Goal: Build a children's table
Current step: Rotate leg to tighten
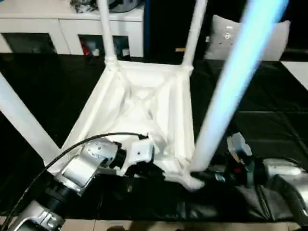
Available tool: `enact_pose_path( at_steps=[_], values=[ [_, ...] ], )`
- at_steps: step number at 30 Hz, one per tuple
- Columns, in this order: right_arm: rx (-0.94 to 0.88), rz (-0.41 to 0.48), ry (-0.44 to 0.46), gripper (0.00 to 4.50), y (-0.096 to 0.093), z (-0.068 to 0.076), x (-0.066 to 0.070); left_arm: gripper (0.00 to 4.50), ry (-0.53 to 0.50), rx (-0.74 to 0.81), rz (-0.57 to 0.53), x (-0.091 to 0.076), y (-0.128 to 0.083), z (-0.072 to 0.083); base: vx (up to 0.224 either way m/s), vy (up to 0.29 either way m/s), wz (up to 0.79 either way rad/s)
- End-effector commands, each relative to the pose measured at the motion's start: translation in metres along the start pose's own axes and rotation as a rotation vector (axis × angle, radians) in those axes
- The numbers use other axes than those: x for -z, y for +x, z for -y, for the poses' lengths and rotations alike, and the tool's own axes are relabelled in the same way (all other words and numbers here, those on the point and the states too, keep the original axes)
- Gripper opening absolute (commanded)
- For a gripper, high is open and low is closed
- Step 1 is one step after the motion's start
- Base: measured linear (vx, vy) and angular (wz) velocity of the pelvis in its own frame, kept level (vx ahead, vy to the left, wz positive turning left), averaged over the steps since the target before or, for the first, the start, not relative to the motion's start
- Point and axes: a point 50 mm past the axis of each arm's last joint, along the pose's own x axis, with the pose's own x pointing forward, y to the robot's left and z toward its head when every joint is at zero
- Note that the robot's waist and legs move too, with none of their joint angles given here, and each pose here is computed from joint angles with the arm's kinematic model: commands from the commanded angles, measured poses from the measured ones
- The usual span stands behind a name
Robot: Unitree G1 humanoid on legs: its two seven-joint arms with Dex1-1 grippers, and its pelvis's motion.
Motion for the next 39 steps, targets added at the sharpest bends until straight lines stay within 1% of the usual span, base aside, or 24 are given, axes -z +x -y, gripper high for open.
enact_pose_path(
  at_steps=[1, 4, 6, 9, 11, 12, 13, 16, 17, 18, 20, 21, 22, 23, 25, 28, 30, 31, 33, 34, 36, 37, 38, 39],
  values=[
    [0.017, 0.043, 0.03, 2.03, 0.025, -0.009, -0.004, 0.0, 0.035, 0.009, 0.106, -0.025, 0.023, 0.006, 0.0, 0.0, 0.0],
    [0.181, 0.058, 0.06, 2.03, 0.04, -0.005, -0.004, 0.0, -0.015, -0.071, 0.131, -0.031, 0.033, 0.006, 0.0, 0.0, 0.0],
    [0.351, 0.066, 0.099, 2.01, 0.053, -0.002, -0.004, 0.0, -0.07, -0.15, 0.16, -0.038, 0.045, 0.004, 0.0, 0.0, 0.0],
    [0.489, 0.073, 0.16, 1.99, 0.062, 0.0, -0.004, 0.0, -0.113, -0.215, 0.185, -0.046, 0.055, 0.003, 0.0, 0.0, 0.0],
    [0.569, 0.093, 0.153, 1.99, 0.071, 0.001, -0.007, 0.0, -0.139, -0.281, 0.208, -0.055, 0.065, -0.001, 0.0, 0.0, 0.0],
    [0.582, 0.124, 0.143, 2.53, 0.076, 0.0, -0.01, 0.0, -0.15, -0.31, 0.225, -0.06, 0.071, -0.002, 0.0, 0.0, 0.0],
    [0.587, 0.133, 0.141, 2.66, 0.077, 0.0, -0.011, 0.0, -0.151, -0.313, 0.229, -0.062, 0.072, -0.002, 0.0, 0.0, 0.0],
    [0.592, 0.159, 0.148, 2.72, 0.078, -0.001, -0.015, 0.0, -0.143, -0.312, 0.226, -0.065, 0.074, -0.001, 0.0, 0.0, 0.0],
    [0.59, 0.164, 0.143, 2.87, 0.078, -0.001, -0.015, 0.0, -0.136, -0.313, 0.219, -0.064, 0.073, -0.002, 0.0, 0.0, 0.0],
    [0.589, 0.165, 0.137, 3.11, 0.075, -0.001, -0.016, 0.0, -0.127, -0.314, 0.207, -0.062, 0.07, -0.002, 0.0, 0.0, 0.0],
    [0.588, 0.164, 0.119, 3.14, 0.07, -0.001, -0.016, 0.0, -0.112, -0.316, 0.189, -0.057, 0.065, -0.004, 0.0, 0.0, 0.0],
    [0.587, 0.159, 0.102, 3.24, 0.066, -0.001, -0.015, 0.0, -0.1, -0.318, 0.178, -0.054, 0.062, -0.004, 0.0, 0.0, 0.0],
    [0.587, 0.159, 0.102, 3.4, 0.066, -0.001, -0.015, 0.0, -0.1, -0.318, 0.178, -0.054, 0.062, -0.004, 0.0, 0.0, 0.0],
    [0.58, 0.145, 0.077, 3.54, 0.06, 0.0, -0.013, 0.0, -0.092, -0.317, 0.17, -0.051, 0.057, -0.006, 0.0, 0.0, 0.0],
    [0.554, 0.121, 0.042, 3.64, 0.047, 0.002, -0.01, 0.0, -0.075, -0.31, 0.153, -0.044, 0.048, -0.009, 0.0, 0.0, 0.0],
    [0.531, 0.113, 0.024, 3.98, 0.041, 0.004, -0.01, 0.0, -0.062, -0.303, 0.143, -0.041, 0.044, -0.01, 0.0, 0.0, 0.0],
    [0.485, 0.093, -0.026, 4.08, 0.029, 0.006, -0.01, 0.0, -0.032, -0.278, 0.129, -0.037, 0.037, -0.012, 0.0, 0.0, 0.0],
    [0.475, 0.088, -0.035, 4.14, 0.026, 0.006, -0.011, 0.0, -0.026, -0.273, 0.127, -0.036, 0.035, -0.012, 0.0, 0.0, 0.0],
    [0.415, 0.058, -0.078, 4.33, 0.015, 0.006, -0.011, 0.0, 0.008, -0.254, 0.121, -0.034, 0.03, -0.013, 0.0, 0.0, 0.0],
    [0.383, 0.047, -0.093, 4.33, 0.009, 0.004, -0.011, 0.0, 0.021, -0.252, 0.121, -0.033, 0.027, -0.015, 0.0, 0.0, 0.0],
    [0.352, 0.038, -0.104, 4.46, -0.001, 0.002, -0.011, 0.0, 0.042, -0.265, 0.116, -0.031, 0.023, -0.018, 0.0, 0.0, 0.0],
    [0.352, 0.038, -0.104, 4.46, -0.001, 0.002, -0.011, 0.0, 0.042, -0.265, 0.116, -0.031, 0.023, -0.018, 0.0, 0.0, 0.0],
    [0.353, 0.05, -0.098, 4.46, -0.012, 0.001, -0.012, 0.0, 0.037, -0.303, 0.126, -0.029, 0.018, -0.022, 0.0, 0.0, 0.0],
    [0.357, 0.061, -0.092, 4.46, -0.017, 0.0, -0.012, 0.0, 0.029, -0.325, 0.147, -0.029, 0.015, -0.025, 0.0, 0.0, 0.0]
  ],
)
